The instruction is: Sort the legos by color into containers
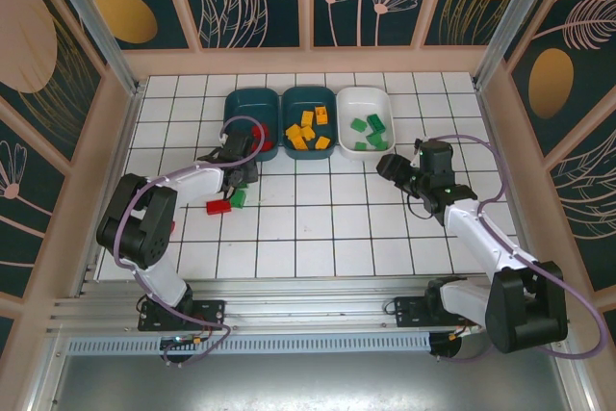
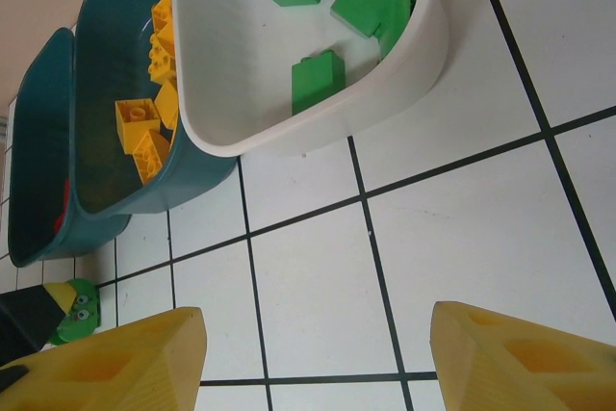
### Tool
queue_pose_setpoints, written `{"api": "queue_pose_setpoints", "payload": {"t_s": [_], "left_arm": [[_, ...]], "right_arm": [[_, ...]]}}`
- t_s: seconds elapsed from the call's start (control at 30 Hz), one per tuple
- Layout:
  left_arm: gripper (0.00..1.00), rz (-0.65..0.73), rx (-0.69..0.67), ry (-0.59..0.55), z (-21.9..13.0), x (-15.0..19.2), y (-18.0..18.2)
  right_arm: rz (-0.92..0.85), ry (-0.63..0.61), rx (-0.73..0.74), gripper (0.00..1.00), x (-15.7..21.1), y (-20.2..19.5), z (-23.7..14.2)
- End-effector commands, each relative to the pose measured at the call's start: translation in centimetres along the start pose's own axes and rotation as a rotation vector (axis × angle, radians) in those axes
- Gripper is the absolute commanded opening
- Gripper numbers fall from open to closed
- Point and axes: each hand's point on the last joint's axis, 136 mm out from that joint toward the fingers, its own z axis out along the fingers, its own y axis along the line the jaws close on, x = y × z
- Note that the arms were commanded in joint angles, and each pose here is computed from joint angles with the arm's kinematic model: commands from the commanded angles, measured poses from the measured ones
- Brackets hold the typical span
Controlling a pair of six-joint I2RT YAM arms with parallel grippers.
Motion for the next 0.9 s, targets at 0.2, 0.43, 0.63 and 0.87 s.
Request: {"api": "queue_pose_setpoints", "payload": {"t_s": [0.2, 0.43, 0.63, 0.87], "left_arm": [[0.33, 0.06, 0.006, 0.115, 0.7, 3.0, -0.8], [0.27, 0.093, 0.034, 0.076, -1.4, 1.6, -2.8], [0.25, 0.096, 0.177, 0.021, -4.7, -1.1, -8.0], [0.24, 0.146, 0.506, -0.026, -6.5, -4.8, -20.8]], "right_arm": [[-0.019, -0.019, -0.01, 0.64, -0.7, 0.7, -0.3], [-0.022, -0.022, -0.012, 0.64, -0.8, 0.8, -0.2], [-0.027, -0.034, 0.0, 0.63, -1.2, 0.7, -0.2], [-0.011, -0.04, 0.021, 0.63, -1.5, -0.2, -0.3]]}}
